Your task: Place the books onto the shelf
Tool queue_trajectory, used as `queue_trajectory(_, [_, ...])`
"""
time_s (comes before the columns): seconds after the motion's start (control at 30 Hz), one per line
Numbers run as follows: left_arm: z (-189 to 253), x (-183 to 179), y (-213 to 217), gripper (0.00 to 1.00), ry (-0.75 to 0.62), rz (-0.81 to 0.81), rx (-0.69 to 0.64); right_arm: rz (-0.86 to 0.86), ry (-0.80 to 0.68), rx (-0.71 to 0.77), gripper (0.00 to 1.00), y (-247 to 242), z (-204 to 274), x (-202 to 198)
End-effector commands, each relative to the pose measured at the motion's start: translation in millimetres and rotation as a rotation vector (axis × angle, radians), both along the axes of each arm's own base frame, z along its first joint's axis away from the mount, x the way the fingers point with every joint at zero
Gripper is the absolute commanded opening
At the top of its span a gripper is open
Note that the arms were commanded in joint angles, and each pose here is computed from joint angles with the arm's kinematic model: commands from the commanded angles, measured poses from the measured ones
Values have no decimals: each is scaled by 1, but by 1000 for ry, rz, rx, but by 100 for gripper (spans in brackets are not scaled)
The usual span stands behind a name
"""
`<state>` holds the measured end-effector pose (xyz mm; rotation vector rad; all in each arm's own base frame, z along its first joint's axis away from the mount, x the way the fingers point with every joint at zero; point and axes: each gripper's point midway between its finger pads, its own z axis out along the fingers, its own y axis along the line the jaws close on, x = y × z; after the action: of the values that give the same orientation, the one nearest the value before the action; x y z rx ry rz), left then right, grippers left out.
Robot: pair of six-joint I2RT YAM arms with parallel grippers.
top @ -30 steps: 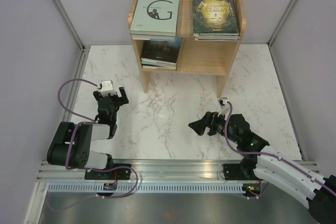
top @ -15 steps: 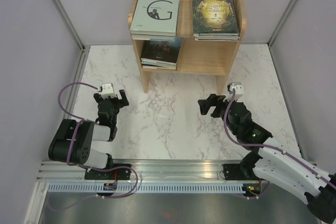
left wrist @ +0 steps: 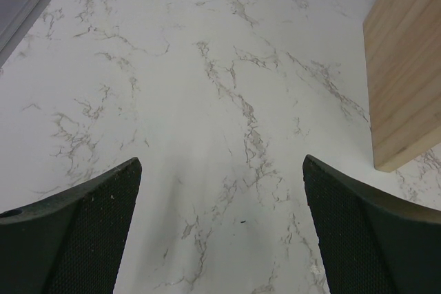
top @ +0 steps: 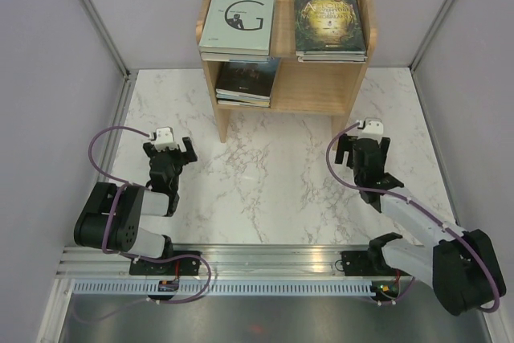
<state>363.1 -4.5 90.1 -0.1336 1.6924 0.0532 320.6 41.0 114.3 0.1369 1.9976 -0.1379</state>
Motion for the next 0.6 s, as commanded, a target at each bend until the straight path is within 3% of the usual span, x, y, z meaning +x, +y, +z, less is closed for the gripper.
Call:
queue_trajectory(0.0, [19, 3, 4, 100, -74, 2, 46, -5, 3, -32, 98, -20, -23, 3])
queue_trajectory(0.2, [20, 4, 4, 100, -76, 2, 45, -50, -33, 40, 98, -48, -42, 12])
queue_trajectory(0.4, [19, 3, 4, 100, -72, 2, 46, -25, -243, 120, 98, -49, -17, 46])
queue_trajectory(0.57, [20, 4, 4, 100, -74, 2, 46, 5, -263, 74, 98, -54, -22, 69])
